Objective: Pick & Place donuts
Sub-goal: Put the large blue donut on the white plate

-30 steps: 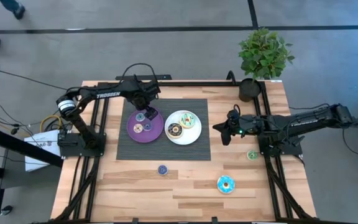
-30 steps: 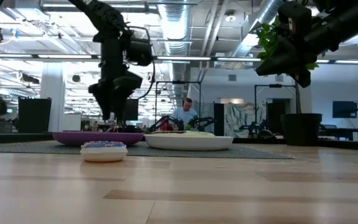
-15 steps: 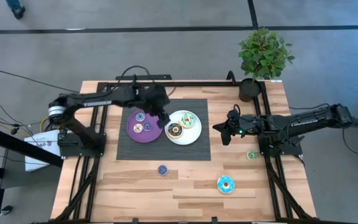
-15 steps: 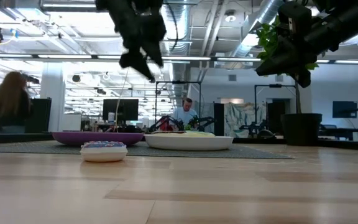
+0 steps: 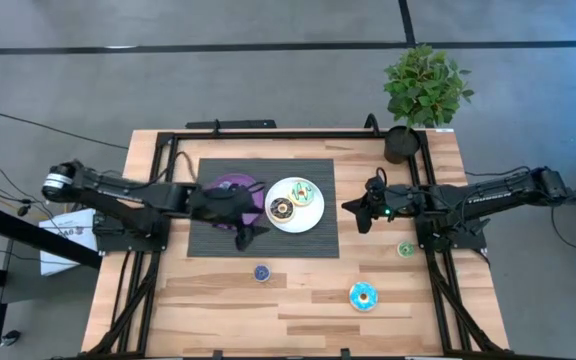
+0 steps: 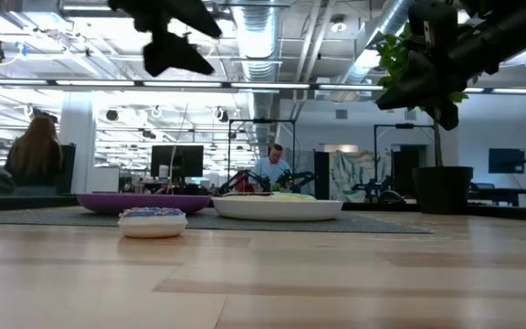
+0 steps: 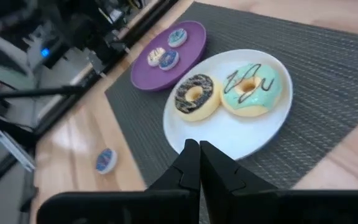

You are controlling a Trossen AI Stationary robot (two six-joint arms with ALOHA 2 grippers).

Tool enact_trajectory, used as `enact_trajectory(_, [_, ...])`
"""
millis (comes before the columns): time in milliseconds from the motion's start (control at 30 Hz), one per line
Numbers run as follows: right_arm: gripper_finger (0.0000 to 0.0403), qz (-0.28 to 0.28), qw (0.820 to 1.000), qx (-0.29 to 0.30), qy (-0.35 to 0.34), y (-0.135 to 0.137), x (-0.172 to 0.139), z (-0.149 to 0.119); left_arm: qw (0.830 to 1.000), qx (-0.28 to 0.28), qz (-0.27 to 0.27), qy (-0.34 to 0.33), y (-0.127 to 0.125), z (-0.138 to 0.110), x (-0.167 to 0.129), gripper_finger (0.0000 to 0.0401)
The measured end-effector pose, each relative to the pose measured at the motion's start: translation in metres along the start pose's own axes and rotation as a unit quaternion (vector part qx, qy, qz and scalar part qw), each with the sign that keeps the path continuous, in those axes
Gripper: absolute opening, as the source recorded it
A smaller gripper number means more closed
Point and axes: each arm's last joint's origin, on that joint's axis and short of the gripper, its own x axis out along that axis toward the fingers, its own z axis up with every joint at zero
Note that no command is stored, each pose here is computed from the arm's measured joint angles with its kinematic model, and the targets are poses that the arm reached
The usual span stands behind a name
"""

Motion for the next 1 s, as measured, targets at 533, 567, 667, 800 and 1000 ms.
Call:
enact_trajectory(533, [0.0, -0.004, 0.995, -0.085, -0.05, 0.091, -0.006, 0.071, 0.998, -0.005, -0.056, -0.04, 0.024, -0.052, -0.086, 0.0295])
enact_trajectory(567, [0.0, -0.026, 0.995, -0.093, -0.023, 0.097, -0.002, 0.074, 0.998, -0.008, -0.057, -0.04, 0.026, -0.054, -0.091, 0.0295])
enact_trajectory(667, [0.0, -0.083, 0.991, -0.096, 0.044, 0.114, 0.01, 0.082, 0.996, -0.013, -0.071, -0.052, 0.032, -0.057, -0.105, 0.0295])
enact_trajectory(800, [0.0001, -0.141, 0.978, -0.067, 0.139, 0.127, 0.03, 0.083, 0.994, -0.016, -0.089, -0.068, 0.035, -0.058, -0.119, 0.0295])
enact_trajectory(1000, [0.0036, -0.162, 0.943, -0.03, 0.289, 0.135, 0.053, 0.059, 0.992, -0.013, -0.099, -0.078, 0.037, -0.059, -0.126, 0.0295])
